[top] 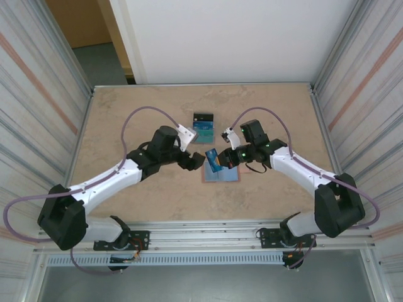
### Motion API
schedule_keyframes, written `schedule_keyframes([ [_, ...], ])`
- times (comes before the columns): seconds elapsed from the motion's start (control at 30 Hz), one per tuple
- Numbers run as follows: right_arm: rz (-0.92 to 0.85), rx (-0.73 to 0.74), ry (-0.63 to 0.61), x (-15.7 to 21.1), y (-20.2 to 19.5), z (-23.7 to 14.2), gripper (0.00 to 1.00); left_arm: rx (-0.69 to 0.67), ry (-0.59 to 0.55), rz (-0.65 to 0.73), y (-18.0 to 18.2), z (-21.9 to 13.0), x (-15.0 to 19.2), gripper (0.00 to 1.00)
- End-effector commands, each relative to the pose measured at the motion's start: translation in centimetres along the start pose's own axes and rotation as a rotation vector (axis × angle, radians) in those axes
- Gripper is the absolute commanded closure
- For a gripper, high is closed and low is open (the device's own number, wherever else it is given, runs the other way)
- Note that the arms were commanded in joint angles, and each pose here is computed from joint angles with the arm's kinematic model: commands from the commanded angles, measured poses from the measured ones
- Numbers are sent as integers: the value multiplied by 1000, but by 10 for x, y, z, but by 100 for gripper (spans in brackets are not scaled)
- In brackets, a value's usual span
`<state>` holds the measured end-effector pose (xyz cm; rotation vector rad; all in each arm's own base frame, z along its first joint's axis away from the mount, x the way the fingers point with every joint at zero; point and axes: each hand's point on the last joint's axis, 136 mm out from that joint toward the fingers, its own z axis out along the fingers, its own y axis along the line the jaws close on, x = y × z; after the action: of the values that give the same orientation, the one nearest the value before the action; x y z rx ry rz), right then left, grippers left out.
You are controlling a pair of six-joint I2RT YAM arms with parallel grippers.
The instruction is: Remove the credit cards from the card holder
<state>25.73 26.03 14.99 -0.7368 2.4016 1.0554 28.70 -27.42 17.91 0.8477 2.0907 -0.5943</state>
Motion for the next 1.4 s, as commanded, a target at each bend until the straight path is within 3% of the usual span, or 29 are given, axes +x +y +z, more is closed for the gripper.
schedule_keyframes([
  [0.0,-144,-93,-5,-6,32,-14,100,203,-37,78,-27,-13,-5,15],
  [0.23,-238,-162,34,-1,54,-17,100,378,-14,129,-47,-17,0,25],
  [0.33,-273,-181,51,3,61,-17,100,431,0,141,-54,-17,2,34],
  [0.5,-301,-195,56,3,67,-18,100,494,6,145,-63,-17,4,54],
  [0.77,-317,-187,44,0,68,-20,100,557,8,140,-75,-20,6,100],
  [0.87,-314,-168,23,-4,65,-21,95,565,-13,135,-78,-23,3,100],
  [0.97,-287,-137,-21,-12,58,-25,79,553,-32,125,-78,-26,1,100],
  [1.03,-260,-127,-62,-16,52,-30,63,522,-52,116,-75,-29,-2,100],
  [1.1,-228,-123,-113,-19,47,-36,55,474,-79,101,-69,-31,-4,100],
  [1.23,-168,-104,-228,-26,41,-48,46,380,-193,42,-58,-40,-16,100],
  [1.37,-112,-83,-345,-33,38,-58,44,324,-324,-40,-49,-53,-29,100],
])
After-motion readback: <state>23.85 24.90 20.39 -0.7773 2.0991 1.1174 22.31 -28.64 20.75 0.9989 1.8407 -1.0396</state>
